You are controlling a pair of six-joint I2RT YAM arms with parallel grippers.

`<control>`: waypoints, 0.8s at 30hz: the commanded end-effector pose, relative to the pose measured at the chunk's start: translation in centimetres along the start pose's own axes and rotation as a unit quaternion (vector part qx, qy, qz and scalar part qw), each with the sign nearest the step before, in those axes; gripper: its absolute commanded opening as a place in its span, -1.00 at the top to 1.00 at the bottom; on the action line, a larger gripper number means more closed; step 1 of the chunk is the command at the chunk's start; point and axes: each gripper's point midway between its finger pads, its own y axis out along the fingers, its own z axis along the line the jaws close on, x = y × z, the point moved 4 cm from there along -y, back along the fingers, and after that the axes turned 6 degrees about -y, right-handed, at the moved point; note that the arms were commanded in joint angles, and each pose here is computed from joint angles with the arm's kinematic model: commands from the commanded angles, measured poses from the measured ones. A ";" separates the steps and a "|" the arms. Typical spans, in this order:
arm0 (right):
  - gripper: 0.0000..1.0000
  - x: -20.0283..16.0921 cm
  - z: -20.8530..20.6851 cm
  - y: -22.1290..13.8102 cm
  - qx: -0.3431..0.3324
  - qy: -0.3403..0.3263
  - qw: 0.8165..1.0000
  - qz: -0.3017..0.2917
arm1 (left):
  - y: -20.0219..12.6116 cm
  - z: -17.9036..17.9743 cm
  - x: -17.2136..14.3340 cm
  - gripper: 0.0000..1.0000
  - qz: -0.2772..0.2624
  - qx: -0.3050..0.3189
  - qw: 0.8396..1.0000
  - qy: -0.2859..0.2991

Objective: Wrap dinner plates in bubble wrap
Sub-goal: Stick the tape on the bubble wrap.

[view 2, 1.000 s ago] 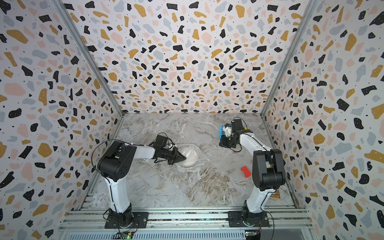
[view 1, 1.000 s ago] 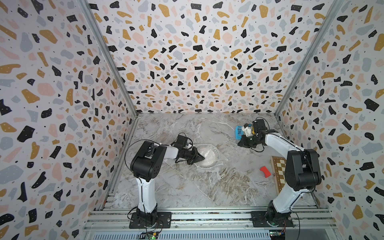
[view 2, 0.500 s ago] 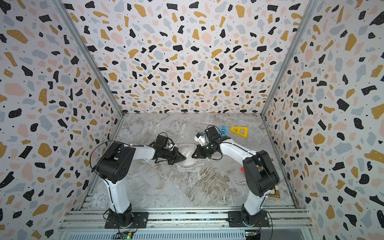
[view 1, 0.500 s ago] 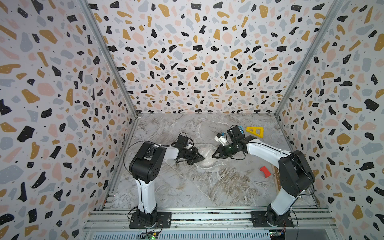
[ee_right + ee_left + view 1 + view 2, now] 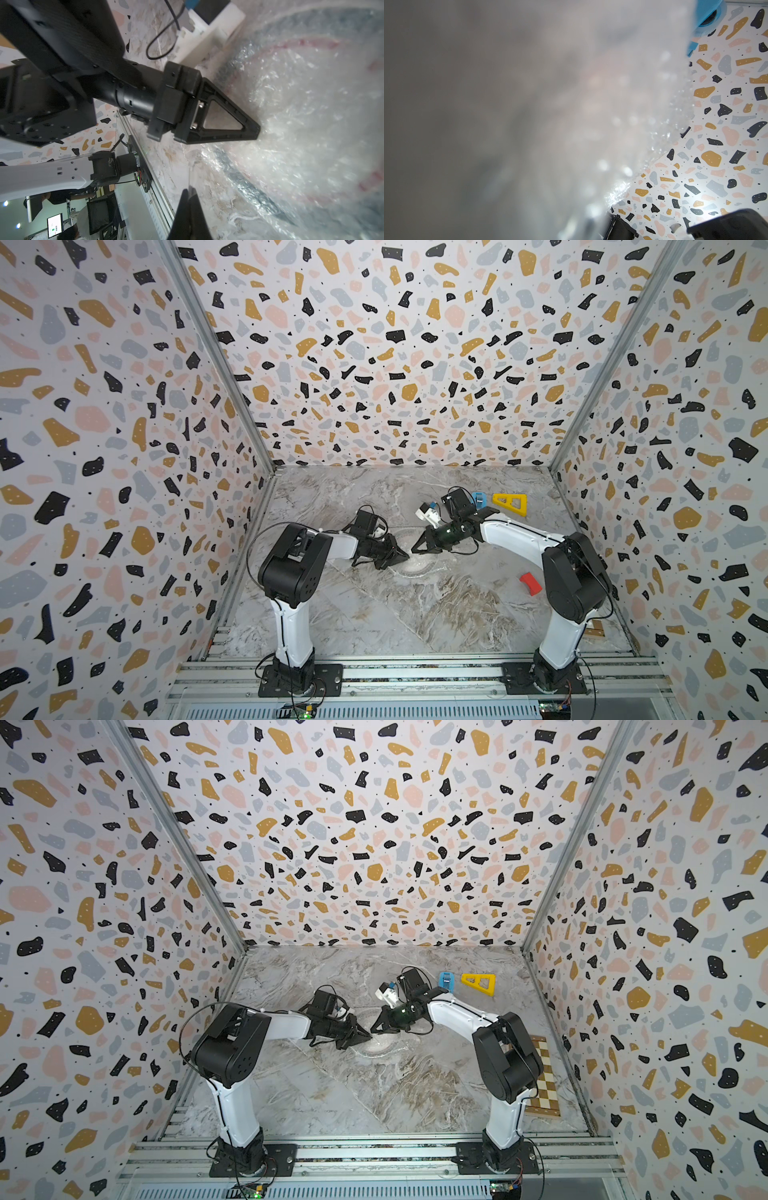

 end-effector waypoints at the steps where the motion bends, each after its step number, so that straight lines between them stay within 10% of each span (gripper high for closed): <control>1: 1.00 0.6 0.7 0.1 0.024 -0.012 1.000 0.002 | 0.5 4.5 -0.1 0.77 -0.026 0.078 0.996 -0.046; 24: 1.00 -6.0 -7.0 1.8 -0.010 0.110 0.993 0.049 | 0.5 4.3 -0.1 0.77 -0.022 0.075 0.996 -0.047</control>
